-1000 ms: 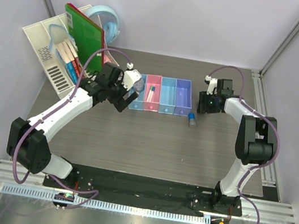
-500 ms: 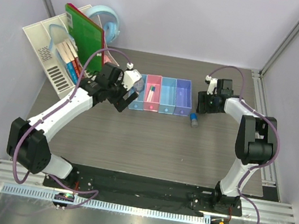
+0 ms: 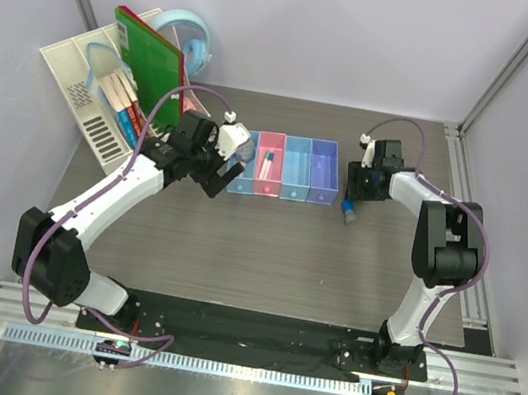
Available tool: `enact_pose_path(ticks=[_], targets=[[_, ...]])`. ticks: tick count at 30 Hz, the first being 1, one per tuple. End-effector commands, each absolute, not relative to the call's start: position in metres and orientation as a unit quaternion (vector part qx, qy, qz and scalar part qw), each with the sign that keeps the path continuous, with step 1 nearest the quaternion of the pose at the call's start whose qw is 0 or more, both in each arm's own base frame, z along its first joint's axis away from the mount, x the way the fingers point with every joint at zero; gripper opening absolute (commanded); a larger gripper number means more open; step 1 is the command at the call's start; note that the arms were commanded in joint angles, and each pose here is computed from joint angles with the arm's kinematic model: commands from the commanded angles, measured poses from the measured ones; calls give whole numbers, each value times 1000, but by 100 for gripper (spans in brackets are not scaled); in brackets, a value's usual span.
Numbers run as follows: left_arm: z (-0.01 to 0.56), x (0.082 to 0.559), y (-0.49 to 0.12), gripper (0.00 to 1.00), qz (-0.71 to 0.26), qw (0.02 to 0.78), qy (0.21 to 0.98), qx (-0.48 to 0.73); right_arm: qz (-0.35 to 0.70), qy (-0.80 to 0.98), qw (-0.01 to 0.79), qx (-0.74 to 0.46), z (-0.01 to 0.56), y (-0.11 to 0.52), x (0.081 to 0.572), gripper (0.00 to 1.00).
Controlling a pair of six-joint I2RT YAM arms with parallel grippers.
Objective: Sort the stationery into containers
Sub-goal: Pick up the stationery from the center of the board.
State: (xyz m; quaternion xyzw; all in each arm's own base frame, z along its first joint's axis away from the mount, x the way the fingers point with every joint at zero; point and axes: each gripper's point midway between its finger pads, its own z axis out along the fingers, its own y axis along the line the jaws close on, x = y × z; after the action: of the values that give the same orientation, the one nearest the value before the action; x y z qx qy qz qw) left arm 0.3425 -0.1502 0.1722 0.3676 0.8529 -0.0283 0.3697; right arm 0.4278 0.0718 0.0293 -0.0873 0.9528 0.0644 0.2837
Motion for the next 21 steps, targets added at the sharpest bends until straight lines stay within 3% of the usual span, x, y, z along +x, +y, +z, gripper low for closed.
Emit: enact_pose_path(ticks=[1,21], targets=[[187,345,-153,100,-34,393,842,369,39,947,312,-71,39,68,444,57],[187,346,-154,100,-37,394,840,371,28,943,326,-55,48,65,454,59]])
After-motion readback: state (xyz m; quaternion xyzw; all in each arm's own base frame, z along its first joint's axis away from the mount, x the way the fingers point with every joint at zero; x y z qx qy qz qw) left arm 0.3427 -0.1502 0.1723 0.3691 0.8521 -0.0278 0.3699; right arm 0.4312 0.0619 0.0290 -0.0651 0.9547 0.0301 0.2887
